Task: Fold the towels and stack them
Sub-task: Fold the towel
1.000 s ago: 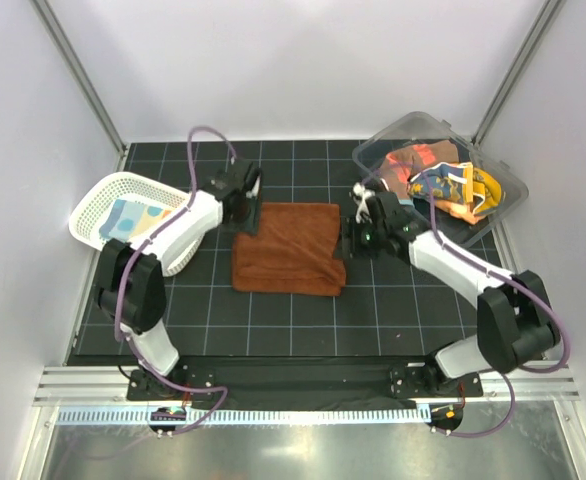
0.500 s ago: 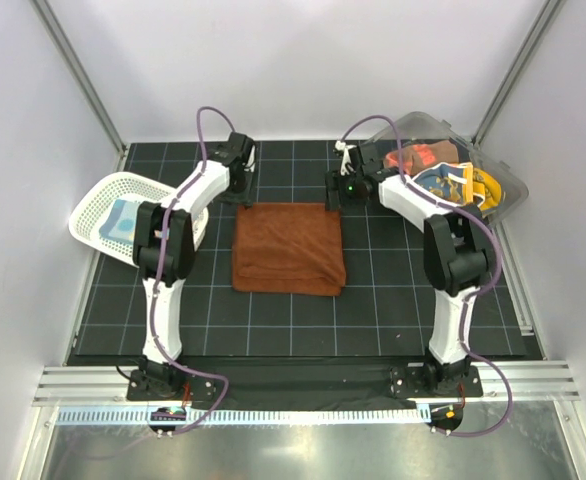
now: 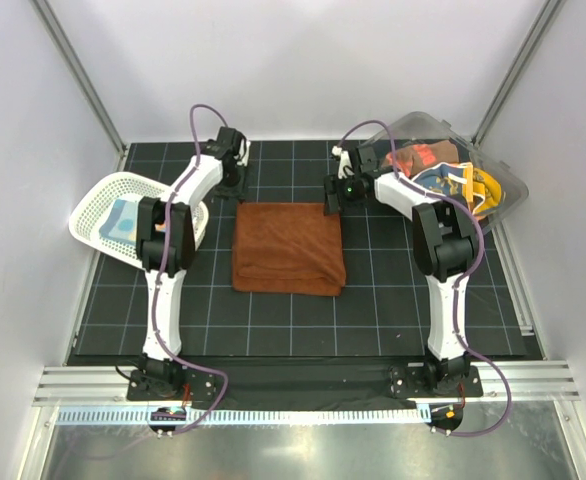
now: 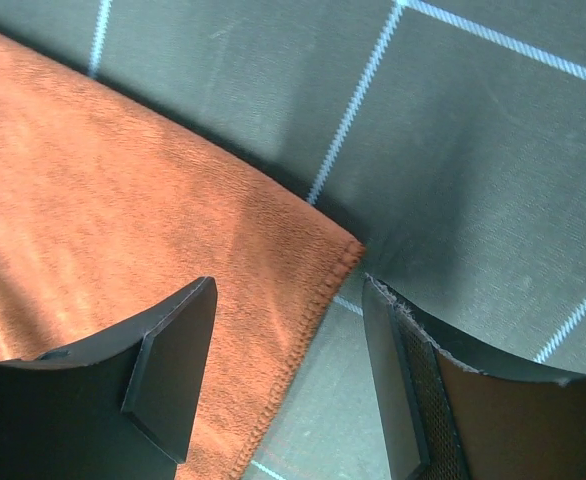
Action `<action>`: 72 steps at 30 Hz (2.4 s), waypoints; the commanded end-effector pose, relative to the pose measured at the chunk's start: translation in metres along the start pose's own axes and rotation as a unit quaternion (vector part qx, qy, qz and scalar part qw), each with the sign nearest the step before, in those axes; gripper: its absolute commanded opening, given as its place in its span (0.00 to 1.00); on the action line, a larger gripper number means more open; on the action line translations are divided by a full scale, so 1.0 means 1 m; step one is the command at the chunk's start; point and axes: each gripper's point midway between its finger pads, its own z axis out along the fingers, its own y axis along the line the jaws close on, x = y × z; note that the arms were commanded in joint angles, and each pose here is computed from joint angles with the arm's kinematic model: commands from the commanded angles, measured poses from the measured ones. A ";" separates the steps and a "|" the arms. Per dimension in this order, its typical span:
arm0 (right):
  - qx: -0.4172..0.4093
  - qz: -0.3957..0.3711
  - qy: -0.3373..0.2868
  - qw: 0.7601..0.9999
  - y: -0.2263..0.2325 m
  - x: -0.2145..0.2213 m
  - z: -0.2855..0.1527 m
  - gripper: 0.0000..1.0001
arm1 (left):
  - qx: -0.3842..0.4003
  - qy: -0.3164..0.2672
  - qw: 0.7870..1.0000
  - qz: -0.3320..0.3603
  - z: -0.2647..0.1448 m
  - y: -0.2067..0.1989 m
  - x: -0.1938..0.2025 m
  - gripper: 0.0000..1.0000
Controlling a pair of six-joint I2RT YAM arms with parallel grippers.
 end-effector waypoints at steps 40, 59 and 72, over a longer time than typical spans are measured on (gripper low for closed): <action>-0.058 -0.035 -0.022 0.997 -0.008 -0.026 0.017 0.30 | 0.115 0.034 0.991 0.050 0.025 -0.020 0.010 0.23; 0.014 -0.030 -0.223 0.974 0.020 -0.089 -0.156 0.01 | 0.175 -0.105 0.979 -0.021 -0.111 -0.041 -0.045 0.00; 0.000 -0.044 -0.319 0.947 0.062 -0.089 -0.278 0.01 | 0.213 -0.193 0.957 -0.037 -0.228 -0.048 -0.050 0.00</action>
